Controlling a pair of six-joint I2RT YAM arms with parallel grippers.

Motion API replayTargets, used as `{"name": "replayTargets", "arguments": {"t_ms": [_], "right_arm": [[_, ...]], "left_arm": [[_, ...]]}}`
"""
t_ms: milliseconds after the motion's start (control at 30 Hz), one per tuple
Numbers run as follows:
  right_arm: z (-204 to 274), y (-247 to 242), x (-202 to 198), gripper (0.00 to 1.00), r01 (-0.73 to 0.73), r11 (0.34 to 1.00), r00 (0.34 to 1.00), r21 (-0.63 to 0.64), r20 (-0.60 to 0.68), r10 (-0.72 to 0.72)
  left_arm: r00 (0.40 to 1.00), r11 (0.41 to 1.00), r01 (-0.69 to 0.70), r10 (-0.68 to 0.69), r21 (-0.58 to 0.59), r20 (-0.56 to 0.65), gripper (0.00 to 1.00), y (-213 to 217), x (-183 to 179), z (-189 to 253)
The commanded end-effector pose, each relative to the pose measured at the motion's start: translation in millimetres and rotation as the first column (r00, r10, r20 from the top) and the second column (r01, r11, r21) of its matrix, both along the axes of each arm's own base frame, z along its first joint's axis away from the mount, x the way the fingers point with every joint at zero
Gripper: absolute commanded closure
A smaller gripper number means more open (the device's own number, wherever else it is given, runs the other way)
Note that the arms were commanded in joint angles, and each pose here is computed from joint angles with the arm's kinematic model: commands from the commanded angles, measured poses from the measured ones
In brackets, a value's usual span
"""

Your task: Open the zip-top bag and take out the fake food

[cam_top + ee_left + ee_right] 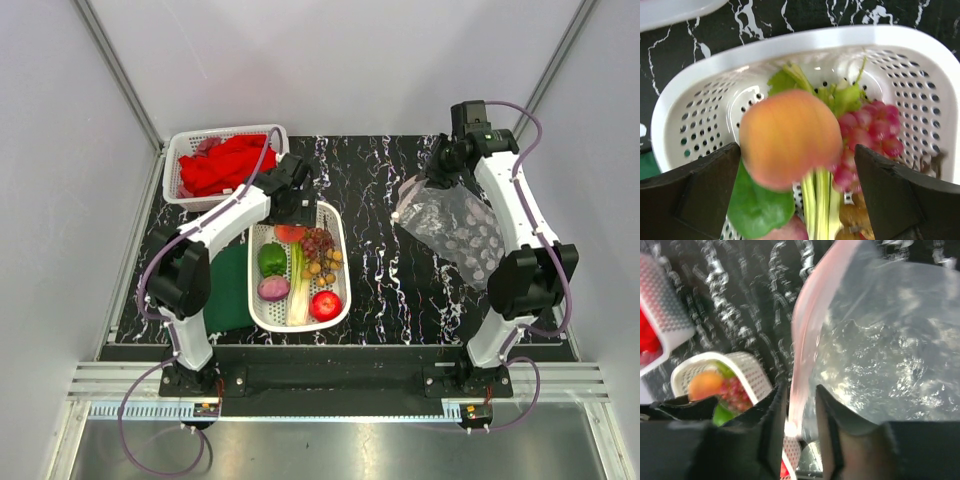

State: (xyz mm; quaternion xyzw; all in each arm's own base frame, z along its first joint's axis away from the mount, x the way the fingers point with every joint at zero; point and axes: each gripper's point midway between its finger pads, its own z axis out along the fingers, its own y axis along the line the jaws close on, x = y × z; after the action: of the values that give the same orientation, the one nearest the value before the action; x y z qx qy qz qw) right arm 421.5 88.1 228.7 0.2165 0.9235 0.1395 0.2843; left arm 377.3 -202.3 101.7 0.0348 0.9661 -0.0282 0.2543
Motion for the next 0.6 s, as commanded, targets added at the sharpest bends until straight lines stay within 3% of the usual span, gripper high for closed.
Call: {"name": "replayTargets", "arguments": {"t_ms": [0, 33, 100, 133, 233, 300, 400, 433, 567], "right_arm": [[32.4, 41.3, -0.7, 0.57, -0.161, 0.971, 0.985, 0.175, 0.09, 0.147], [37.3, 48.4, -7.4, 0.46, -0.197, 0.958, 0.979, 0.208, 0.097, 0.181], [49.0, 53.3, -23.3, 0.36, -0.249, 0.941, 0.966, 0.227, 0.129, 0.225], [58.8, 54.7, -36.8, 0.24, -0.286, 0.931, 0.955, 0.227, 0.147, 0.257], [70.9, 44.4, -65.2, 0.16, -0.29, 0.939, 0.952, 0.184, 0.154, 0.264], [66.8, 33.9, -79.6, 0.0, -0.256, 0.956, 0.962, 0.143, 0.136, 0.237], [64.2, 30.7, -112.6, 0.0, -0.254, 0.955, 0.963, 0.15, 0.127, 0.236], [75.7, 30.0, -125.1, 0.0, -0.259, 0.954, 0.956, 0.153, 0.179, 0.231], [51.1, 22.8, -166.4, 0.0, -0.212, 0.962, 0.97, 0.171, 0.158, 0.185]], "left_arm": [[0.995, 0.996, 0.035, -0.027, -0.079, 0.091, 0.01, -2.8, -9.7, 69.0], [0.993, 0.995, 0.038, -0.027, -0.091, 0.119, 0.01, -0.1, -15.8, 83.6], [0.99, 0.993, 0.052, -0.037, -0.108, 0.137, 0.01, -2.0, -27.0, 95.1], [0.988, 0.99, 0.068, -0.05, -0.123, 0.147, 0.01, -6.3, -35.2, 101.1], [0.979, 0.975, 0.134, -0.102, -0.179, 0.179, 0.01, -20.2, -62.2, 121.1], [0.974, 0.959, 0.168, -0.126, -0.226, 0.19, 0.01, -29.2, -79.2, 132.8], [0.97, 0.915, 0.217, -0.163, -0.341, 0.181, 0.01, -51.4, -111.5, 144.7], [0.958, 0.872, 0.271, -0.205, -0.407, 0.199, 0.01, -69.1, -124.0, 155.2], [0.958, 0.747, 0.279, -0.176, -0.603, 0.226, 0.01, -96.2, -156.2, 175.5]]}}
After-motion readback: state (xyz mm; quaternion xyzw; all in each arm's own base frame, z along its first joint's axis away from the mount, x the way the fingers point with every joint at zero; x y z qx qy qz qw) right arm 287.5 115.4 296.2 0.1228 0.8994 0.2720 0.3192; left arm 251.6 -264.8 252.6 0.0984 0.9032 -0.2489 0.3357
